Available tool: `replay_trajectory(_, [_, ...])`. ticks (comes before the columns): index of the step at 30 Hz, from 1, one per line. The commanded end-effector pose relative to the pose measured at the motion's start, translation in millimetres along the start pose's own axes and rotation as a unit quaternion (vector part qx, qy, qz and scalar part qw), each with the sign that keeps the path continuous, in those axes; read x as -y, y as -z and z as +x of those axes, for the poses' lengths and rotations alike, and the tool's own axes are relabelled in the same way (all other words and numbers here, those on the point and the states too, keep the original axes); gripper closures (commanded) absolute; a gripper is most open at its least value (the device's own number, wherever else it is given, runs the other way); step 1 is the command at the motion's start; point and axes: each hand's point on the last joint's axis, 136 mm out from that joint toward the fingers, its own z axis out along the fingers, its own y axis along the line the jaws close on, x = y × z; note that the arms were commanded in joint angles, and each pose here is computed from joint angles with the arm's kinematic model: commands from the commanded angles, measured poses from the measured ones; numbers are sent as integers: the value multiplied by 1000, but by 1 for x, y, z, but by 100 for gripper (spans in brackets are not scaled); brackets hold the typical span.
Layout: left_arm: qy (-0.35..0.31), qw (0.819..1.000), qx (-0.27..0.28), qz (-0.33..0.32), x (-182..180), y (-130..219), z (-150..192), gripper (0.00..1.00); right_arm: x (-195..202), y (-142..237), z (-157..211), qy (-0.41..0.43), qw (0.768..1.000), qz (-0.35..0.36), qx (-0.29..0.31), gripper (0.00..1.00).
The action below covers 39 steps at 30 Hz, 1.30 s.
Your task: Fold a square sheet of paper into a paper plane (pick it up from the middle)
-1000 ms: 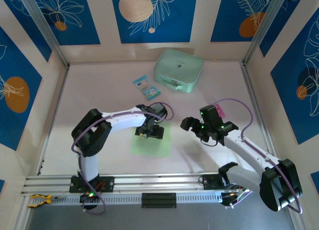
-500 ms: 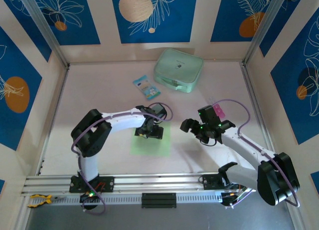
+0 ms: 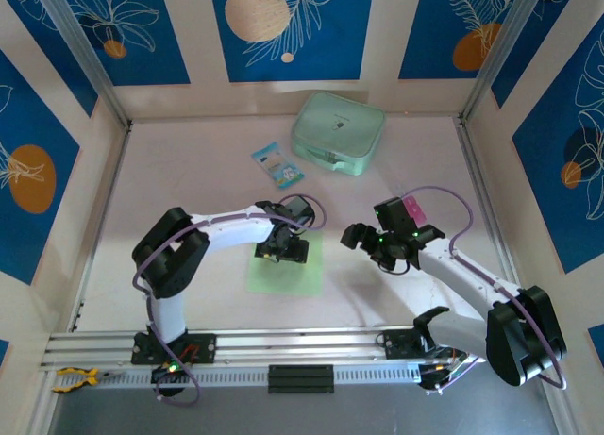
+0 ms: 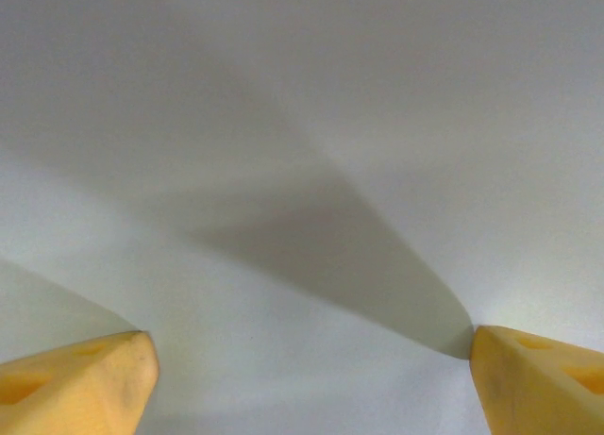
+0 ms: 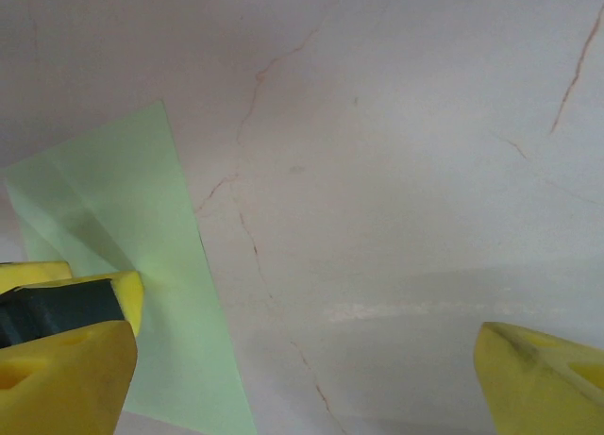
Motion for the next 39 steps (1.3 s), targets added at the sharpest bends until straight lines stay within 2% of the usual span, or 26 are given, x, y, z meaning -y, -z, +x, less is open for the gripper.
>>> replay_trajectory(1, [6, 999, -48, 0, -4, -25, 25, 13, -8, 4, 0, 6, 1000, -6, -8, 8])
replay_trajectory(23, [0, 999, -42, 3, -2, -23, 23, 17, -3, 2, -1, 4, 1000, 10, -12, 7])
replay_trajectory(29, [-2, 999, -35, 9, 1, -21, 22, 20, -2, 2, -1, 4, 1000, 10, -11, 7])
replay_trajectory(34, [-18, 999, -13, 30, 9, -11, 14, 29, -2, 5, -3, 6, 1000, 17, -3, 7])
replay_trajectory(36, [-21, 999, -2, 38, 11, -7, 11, 35, -3, 7, -4, 12, 1000, 21, 2, 7])
replay_trajectory(39, [-22, 998, 15, 51, 14, -3, 8, 50, -6, 12, -6, 27, 999, 19, 13, 7])
